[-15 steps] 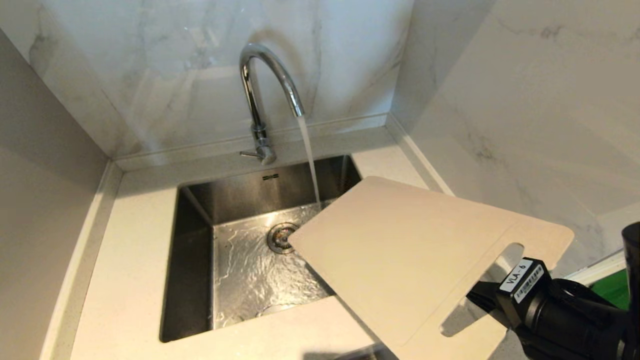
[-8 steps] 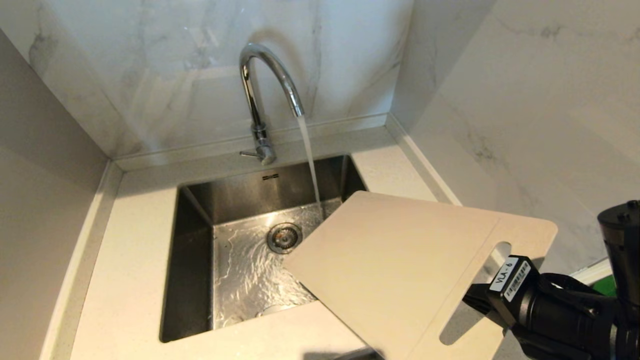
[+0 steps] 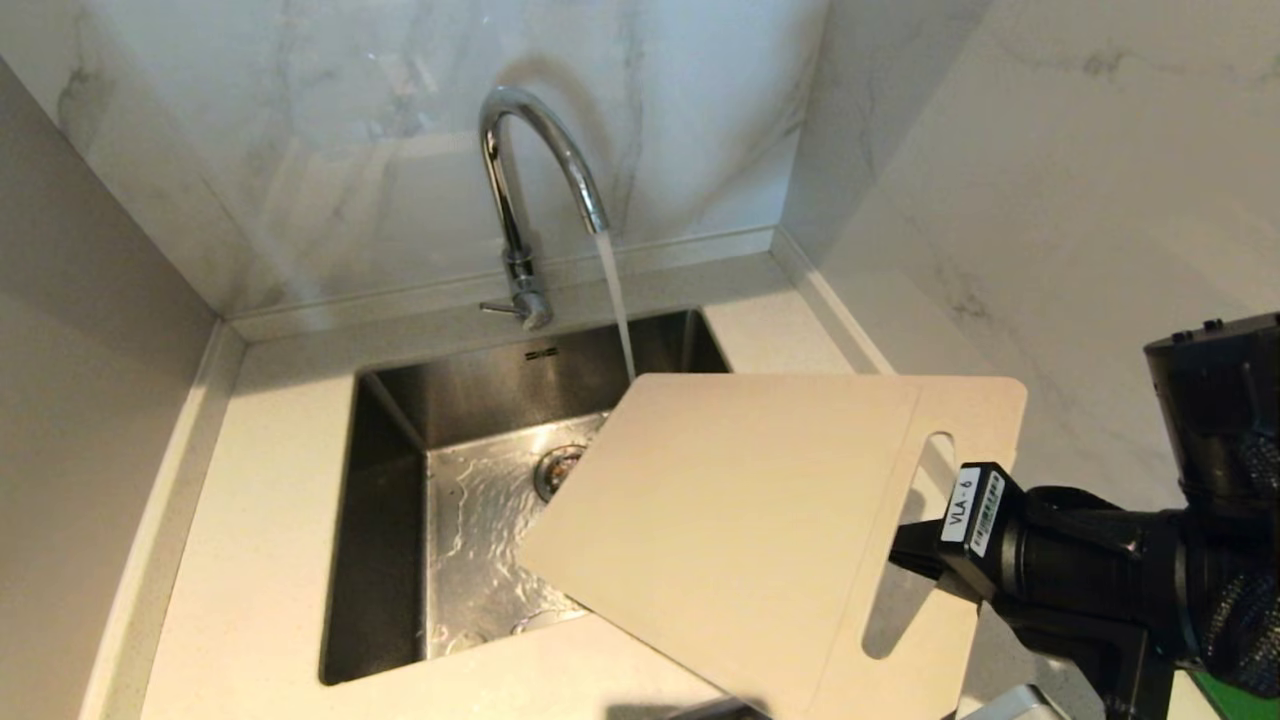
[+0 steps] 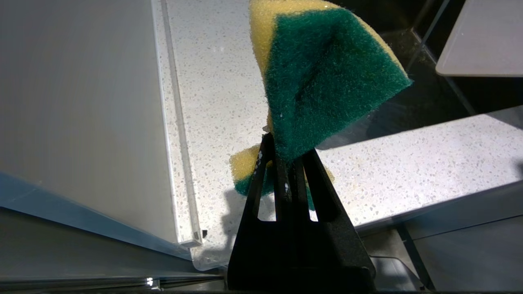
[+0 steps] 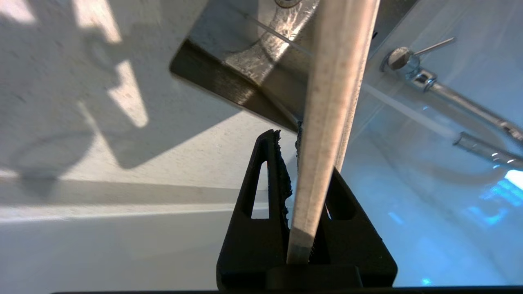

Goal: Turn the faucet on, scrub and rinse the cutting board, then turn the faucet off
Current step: Pick up the cutting board

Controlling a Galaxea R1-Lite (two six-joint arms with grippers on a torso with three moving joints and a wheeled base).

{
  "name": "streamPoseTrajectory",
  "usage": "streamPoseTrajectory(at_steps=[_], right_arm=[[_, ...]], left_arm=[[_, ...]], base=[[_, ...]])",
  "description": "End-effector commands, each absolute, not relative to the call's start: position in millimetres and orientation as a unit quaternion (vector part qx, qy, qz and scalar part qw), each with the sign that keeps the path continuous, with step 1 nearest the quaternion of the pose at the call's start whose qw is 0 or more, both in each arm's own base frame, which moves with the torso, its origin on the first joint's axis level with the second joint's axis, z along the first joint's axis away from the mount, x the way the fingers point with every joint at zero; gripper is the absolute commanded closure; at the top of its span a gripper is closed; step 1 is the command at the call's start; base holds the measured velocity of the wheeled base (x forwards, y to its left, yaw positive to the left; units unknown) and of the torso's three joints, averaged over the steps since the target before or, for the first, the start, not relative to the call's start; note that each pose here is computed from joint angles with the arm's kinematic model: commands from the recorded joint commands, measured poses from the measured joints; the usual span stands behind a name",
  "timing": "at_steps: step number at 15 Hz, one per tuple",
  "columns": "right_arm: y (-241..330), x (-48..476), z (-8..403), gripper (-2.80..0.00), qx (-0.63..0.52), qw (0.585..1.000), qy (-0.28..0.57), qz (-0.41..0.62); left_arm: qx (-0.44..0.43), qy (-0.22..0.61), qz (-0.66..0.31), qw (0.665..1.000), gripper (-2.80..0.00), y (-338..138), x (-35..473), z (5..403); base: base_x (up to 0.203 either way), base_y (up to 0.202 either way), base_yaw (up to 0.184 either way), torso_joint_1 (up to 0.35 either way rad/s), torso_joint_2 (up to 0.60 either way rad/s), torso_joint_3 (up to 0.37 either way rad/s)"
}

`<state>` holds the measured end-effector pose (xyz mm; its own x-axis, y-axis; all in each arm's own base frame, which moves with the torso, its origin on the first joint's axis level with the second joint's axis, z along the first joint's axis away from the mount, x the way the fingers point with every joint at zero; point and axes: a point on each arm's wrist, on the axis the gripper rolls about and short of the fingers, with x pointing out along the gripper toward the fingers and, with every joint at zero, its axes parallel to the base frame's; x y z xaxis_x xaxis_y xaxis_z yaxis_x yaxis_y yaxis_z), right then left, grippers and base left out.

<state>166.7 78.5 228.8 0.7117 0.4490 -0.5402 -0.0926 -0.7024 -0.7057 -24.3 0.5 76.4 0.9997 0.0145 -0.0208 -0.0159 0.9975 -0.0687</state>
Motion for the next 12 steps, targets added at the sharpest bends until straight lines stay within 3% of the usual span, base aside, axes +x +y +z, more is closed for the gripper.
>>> streamPoseTrajectory(at_steps=[1, 5, 12], right_arm=[[79.1, 175.7, 227.5, 0.00, -0.856, 0.346, -0.112, 0.368], [82.1, 189.1, 227.3, 0.00, -0.863, 0.308, -0.142, 0.376], [83.7, 202.4, 230.2, 0.00, -0.860, 0.299, -0.161, 0.381]], left_arm=[[-0.034, 0.010, 0.007, 0.999, 0.00, 0.5, -24.4, 76.3], [-0.034, 0.010, 0.007, 0.999, 0.00, 0.5, -24.4, 76.3], [-0.034, 0.010, 0.007, 0.999, 0.00, 0.5, -24.4, 76.3]], base=[[0.000, 0.000, 0.000, 0.000, 0.00, 0.000], [0.000, 0.000, 0.000, 0.000, 0.00, 0.000], [0.000, 0.000, 0.000, 0.000, 0.00, 0.000]])
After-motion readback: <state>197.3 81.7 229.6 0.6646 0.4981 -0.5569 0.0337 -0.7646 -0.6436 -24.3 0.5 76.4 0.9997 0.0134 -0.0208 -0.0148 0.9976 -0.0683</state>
